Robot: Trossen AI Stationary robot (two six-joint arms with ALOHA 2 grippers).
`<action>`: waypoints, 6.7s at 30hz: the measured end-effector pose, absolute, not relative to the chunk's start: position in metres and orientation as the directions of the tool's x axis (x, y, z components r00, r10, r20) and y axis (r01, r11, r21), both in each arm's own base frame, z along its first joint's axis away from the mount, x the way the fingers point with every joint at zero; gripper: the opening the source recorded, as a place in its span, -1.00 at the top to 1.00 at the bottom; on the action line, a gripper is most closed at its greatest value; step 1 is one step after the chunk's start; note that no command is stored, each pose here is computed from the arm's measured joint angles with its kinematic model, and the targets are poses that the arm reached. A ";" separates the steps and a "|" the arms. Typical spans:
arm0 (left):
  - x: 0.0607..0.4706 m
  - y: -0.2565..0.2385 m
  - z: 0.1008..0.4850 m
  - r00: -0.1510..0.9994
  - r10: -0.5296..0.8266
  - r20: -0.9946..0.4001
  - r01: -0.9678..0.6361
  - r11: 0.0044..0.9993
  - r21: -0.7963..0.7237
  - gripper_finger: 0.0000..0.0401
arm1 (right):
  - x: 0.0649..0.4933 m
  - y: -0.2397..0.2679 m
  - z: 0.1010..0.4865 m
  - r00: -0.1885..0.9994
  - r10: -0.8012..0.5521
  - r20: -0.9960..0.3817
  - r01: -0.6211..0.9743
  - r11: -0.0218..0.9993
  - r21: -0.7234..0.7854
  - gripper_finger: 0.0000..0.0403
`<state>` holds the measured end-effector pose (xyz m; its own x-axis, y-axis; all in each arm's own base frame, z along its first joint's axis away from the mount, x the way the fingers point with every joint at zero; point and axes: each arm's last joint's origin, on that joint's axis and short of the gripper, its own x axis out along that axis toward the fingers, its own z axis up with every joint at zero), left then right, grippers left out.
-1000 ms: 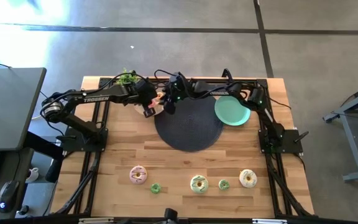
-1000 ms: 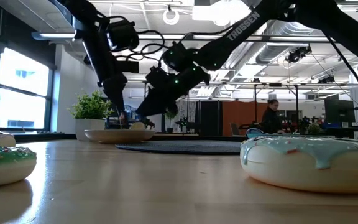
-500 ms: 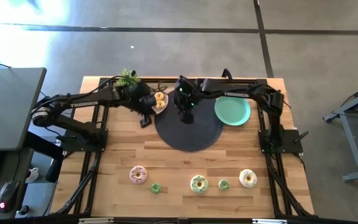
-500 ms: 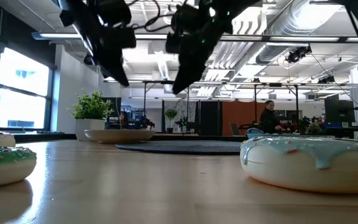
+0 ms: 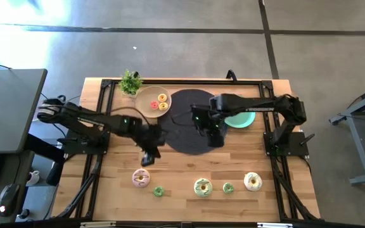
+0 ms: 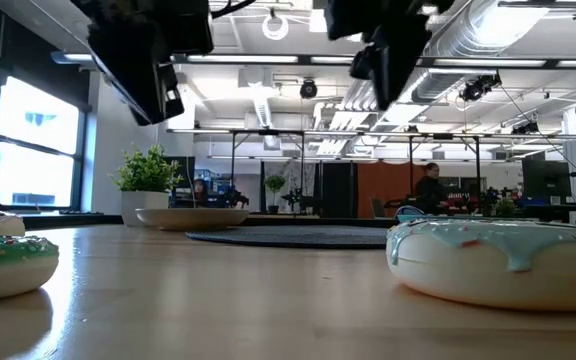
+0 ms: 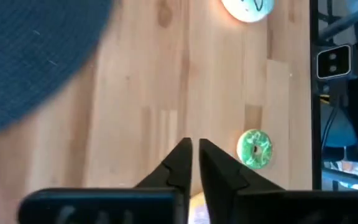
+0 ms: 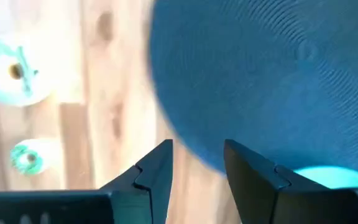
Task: Pick & Place donuts
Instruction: Put the left small green donut on the white plate, then put the small green donut on the white plate
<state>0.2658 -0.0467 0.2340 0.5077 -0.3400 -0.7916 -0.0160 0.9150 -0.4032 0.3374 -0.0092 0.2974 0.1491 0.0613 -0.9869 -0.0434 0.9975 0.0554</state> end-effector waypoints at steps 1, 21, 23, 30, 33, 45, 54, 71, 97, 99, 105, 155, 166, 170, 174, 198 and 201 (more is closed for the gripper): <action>0.266 -0.053 0.233 0.505 -0.339 -0.794 -0.021 0.914 -0.404 0.78 | 0.335 -0.002 0.299 0.139 0.064 -0.988 -0.047 0.997 0.058 0.31; 0.272 -0.167 0.184 0.493 -0.365 -0.790 0.112 0.927 -0.359 0.05 | 0.330 0.052 0.303 0.148 0.072 -0.986 -0.132 0.990 0.052 0.31; 0.271 -0.173 0.178 0.478 -0.373 -0.795 0.100 0.922 -0.373 0.05 | 0.330 0.051 0.303 0.152 0.052 -0.987 -0.128 0.991 0.032 0.31; 0.268 -0.184 0.161 0.450 -0.329 -0.830 0.076 0.940 -0.332 0.05 | 0.332 0.050 0.303 0.173 0.025 -0.985 -0.126 0.992 0.003 0.31; 0.269 -0.183 0.150 0.424 -0.301 -0.854 0.058 0.950 -0.306 0.05 | 0.333 0.050 0.303 0.184 0.027 -0.983 -0.129 0.992 0.003 0.31; 0.272 -0.177 0.150 0.444 -0.253 -0.860 0.033 0.963 -0.266 0.52 | 0.337 0.051 0.303 0.229 0.033 -0.973 -0.158 0.987 -0.003 0.31; 0.285 -0.151 0.154 0.472 -0.197 -0.859 -0.063 0.965 -0.255 0.93 | 0.338 0.051 0.303 0.234 0.035 -0.972 -0.175 0.984 -0.007 0.31; 0.289 0.022 0.197 0.460 0.214 -0.862 -0.385 0.923 0.024 0.98 | 0.330 0.039 0.301 0.139 -0.005 -0.990 -0.162 0.986 -0.028 0.31; 0.217 0.151 0.202 0.204 0.264 -0.943 -0.646 0.760 0.073 0.97 | 0.332 -0.004 0.301 0.132 -0.019 -0.991 -0.098 0.995 -0.032 0.31; 0.218 0.151 0.198 0.188 0.255 -0.949 -0.644 0.761 0.077 0.97 | 0.333 -0.005 0.301 0.136 -0.019 -0.991 -0.095 0.995 -0.032 0.31; 0.222 0.155 0.186 0.150 0.238 -0.960 -0.643 0.761 0.088 0.97 | 0.334 -0.005 0.301 0.149 -0.017 -0.989 -0.091 0.995 -0.031 0.31; 0.306 0.089 0.254 0.609 0.188 -0.771 -0.297 0.955 -0.002 0.11 | 0.241 0.147 0.165 0.098 0.273 -0.957 0.073 0.957 0.280 0.31; 0.310 0.078 0.254 0.604 0.219 -0.767 -0.323 0.946 0.016 0.11 | 0.234 0.149 0.142 0.155 0.369 -0.916 0.090 0.919 0.385 0.31; 0.310 0.079 0.254 0.601 0.224 -0.767 -0.327 0.945 0.020 0.11 | 0.233 0.148 0.142 0.141 0.369 -0.919 0.091 0.919 0.383 0.31; 0.310 0.079 0.254 0.601 0.224 -0.767 -0.327 0.945 0.020 0.11 | 0.232 0.147 0.153 0.177 0.385 -0.906 0.088 0.910 0.405 0.31; 0.309 0.079 0.254 0.591 0.245 -0.768 -0.343 0.939 0.035 0.11 | 0.232 0.164 0.140 0.169 0.401 -0.900 0.038 0.910 0.413 0.36; 0.309 0.079 0.254 0.591 0.246 -0.768 -0.344 0.938 0.036 0.11 | 0.233 0.163 0.140 0.170 0.402 -0.900 0.043 0.909 0.414 0.50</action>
